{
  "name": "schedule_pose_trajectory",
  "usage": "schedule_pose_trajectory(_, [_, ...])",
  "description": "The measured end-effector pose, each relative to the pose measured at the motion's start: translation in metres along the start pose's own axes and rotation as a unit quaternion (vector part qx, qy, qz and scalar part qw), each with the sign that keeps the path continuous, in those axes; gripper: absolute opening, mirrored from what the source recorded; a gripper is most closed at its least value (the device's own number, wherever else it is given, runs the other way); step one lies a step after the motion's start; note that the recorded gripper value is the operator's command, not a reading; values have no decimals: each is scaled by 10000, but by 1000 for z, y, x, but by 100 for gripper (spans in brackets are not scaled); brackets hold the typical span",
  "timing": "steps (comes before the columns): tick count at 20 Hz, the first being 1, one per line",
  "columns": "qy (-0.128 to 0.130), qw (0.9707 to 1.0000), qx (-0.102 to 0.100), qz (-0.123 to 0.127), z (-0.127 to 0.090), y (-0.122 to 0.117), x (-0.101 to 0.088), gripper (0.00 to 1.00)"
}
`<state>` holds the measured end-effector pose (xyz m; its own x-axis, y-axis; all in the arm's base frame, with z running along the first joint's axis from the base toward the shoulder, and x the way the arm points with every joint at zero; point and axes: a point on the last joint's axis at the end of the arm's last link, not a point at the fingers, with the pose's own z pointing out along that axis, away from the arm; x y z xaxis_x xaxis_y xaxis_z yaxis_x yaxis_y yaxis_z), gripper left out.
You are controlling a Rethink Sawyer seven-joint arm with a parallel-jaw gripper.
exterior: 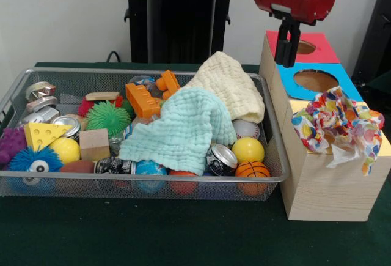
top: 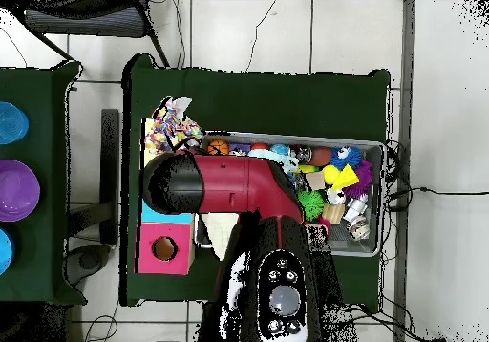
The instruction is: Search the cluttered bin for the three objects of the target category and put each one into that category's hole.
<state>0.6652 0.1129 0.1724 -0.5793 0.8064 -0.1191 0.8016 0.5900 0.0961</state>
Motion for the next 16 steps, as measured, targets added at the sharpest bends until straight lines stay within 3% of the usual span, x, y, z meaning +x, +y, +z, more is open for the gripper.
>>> schedule_pose_trajectory(2, [27, 10000, 41, -67, 6, 2, 9, 0])
schedule_pose_trajectory(9, [103, 9979, 255, -585, 38, 20, 72, 0])
schedule_pose_trajectory(16, [58, 9954, 382, -880, 68, 32, 103, 0])
